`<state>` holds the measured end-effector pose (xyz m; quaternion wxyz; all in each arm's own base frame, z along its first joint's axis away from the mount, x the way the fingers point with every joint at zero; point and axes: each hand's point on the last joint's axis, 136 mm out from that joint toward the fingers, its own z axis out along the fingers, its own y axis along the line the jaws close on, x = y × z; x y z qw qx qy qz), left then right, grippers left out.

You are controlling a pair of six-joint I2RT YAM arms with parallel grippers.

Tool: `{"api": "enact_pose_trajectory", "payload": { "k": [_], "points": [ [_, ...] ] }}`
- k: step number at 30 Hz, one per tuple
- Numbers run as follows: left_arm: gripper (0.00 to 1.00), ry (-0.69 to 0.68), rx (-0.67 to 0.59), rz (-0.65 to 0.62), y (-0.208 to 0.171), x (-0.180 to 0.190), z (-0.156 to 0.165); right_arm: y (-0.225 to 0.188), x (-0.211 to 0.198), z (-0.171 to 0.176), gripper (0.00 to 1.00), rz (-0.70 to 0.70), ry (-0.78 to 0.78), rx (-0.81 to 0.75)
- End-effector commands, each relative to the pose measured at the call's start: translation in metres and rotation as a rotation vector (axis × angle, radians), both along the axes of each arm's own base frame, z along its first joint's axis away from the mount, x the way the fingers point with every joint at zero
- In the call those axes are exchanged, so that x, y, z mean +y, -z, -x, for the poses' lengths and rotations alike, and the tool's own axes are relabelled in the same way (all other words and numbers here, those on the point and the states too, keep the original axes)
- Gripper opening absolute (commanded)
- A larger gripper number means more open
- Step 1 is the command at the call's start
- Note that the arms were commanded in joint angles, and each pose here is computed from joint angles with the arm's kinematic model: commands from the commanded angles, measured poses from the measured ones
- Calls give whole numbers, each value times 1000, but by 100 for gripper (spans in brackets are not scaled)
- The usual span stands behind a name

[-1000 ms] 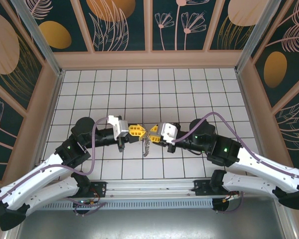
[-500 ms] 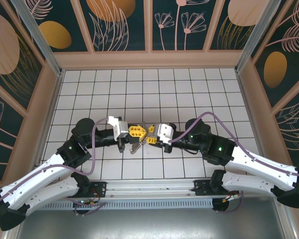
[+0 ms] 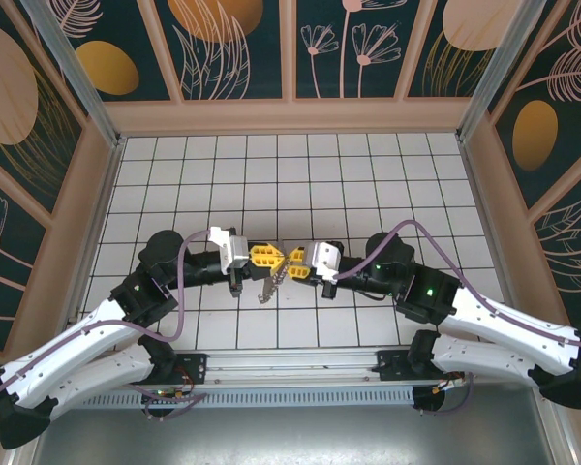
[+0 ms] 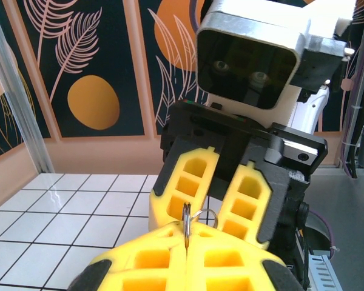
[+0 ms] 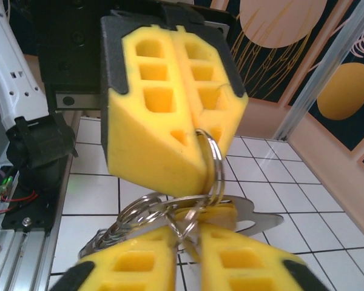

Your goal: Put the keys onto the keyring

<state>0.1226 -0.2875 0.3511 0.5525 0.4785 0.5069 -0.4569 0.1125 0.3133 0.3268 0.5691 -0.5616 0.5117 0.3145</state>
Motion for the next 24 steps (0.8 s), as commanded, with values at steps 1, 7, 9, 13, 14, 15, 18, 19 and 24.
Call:
{"api": "enact_pose_trajectory", "payload": {
  "k": [1, 7, 9, 13, 14, 15, 18, 19, 24],
  "points": [
    [0, 18, -28, 44, -12, 3, 7, -11, -2, -3, 10, -48, 17, -12],
    [0, 13, -34, 45, -13, 5, 7, -9, -6, -9, 0, -31, 54, -10],
    [0, 10, -36, 44, -13, 5, 6, -8, -8, -7, 1, -29, 49, -4],
    [0, 7, -39, 44, -14, 5, 6, -4, -10, -1, 17, -30, 26, 4],
    [0, 8, -39, 43, -14, 5, 6, -3, -11, -1, 21, -30, 28, 6],
    [0, 8, -39, 43, -14, 5, 6, -2, -12, 0, 23, -28, 28, 7],
    [0, 4, -39, 38, -14, 5, 6, -3, -16, -1, 28, -33, 43, 0],
    [0, 6, -40, 38, -14, 5, 6, -4, -18, -2, 28, -34, 54, -3],
    [0, 12, -38, 38, -15, 5, 7, -6, -20, -7, 28, -29, 83, -27]
  ]
}}
